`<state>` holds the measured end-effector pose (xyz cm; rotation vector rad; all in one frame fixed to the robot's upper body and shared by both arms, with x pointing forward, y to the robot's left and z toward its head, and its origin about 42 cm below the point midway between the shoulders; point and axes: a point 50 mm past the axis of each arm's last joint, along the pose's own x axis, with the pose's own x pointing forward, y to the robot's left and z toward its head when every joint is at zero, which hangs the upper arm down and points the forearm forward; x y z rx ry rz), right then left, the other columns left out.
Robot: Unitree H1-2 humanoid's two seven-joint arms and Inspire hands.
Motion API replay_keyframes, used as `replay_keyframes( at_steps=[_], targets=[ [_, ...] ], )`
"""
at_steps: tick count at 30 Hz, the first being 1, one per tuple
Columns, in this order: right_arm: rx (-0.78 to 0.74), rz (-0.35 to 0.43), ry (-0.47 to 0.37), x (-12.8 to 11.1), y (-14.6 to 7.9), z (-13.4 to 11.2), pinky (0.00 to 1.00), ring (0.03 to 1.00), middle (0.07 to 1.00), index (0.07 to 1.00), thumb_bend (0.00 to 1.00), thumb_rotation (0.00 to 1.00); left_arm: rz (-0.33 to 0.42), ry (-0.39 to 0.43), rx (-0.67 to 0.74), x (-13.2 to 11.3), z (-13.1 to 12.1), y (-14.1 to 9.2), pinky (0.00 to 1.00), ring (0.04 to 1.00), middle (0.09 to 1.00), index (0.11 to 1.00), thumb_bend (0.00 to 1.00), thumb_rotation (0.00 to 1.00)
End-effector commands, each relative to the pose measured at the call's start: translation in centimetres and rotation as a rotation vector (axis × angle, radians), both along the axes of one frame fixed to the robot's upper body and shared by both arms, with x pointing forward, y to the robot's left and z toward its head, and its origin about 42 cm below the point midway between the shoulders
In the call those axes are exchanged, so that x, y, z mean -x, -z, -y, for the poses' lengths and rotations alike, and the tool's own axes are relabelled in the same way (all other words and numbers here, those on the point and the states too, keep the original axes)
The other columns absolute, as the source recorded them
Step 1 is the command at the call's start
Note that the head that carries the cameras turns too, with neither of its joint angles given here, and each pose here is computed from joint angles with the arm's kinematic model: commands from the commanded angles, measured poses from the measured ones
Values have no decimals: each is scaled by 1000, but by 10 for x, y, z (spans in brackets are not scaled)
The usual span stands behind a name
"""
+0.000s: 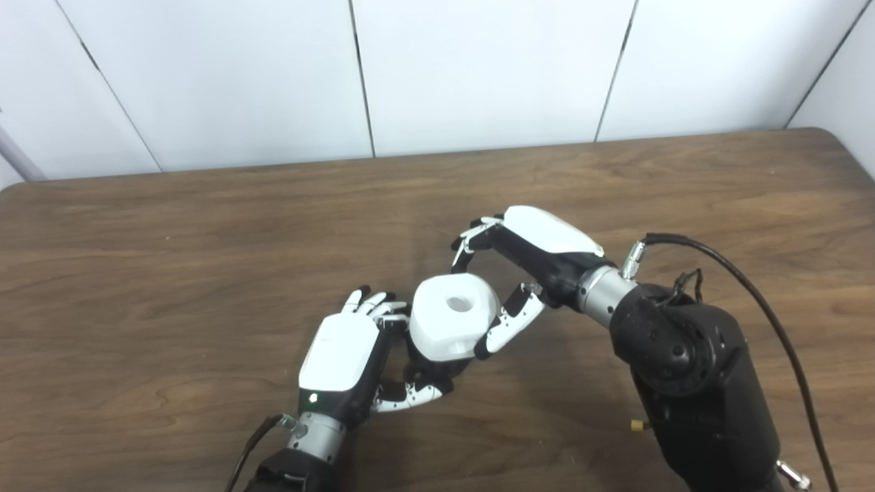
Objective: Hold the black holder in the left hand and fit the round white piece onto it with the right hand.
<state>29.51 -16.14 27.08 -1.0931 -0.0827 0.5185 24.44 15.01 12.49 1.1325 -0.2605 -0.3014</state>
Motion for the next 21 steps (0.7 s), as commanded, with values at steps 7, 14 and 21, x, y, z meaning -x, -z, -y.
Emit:
replay_keyframes(
  at_steps=[7,14,21],
  targets=[
    [-2,42,-9,-2,-4,-4,1000,940,839,484,524,134,-41,38,-40,3,7,7,976,880,778,487,522,50],
    [1,46,-11,-2,-4,-4,1000,942,840,484,524,134,-46,38,-38,3,9,7,980,881,779,487,522,49],
    [7,47,-15,-1,-4,-4,1000,942,839,484,524,134,-36,39,-37,3,9,7,971,875,774,487,522,50]
  ],
)
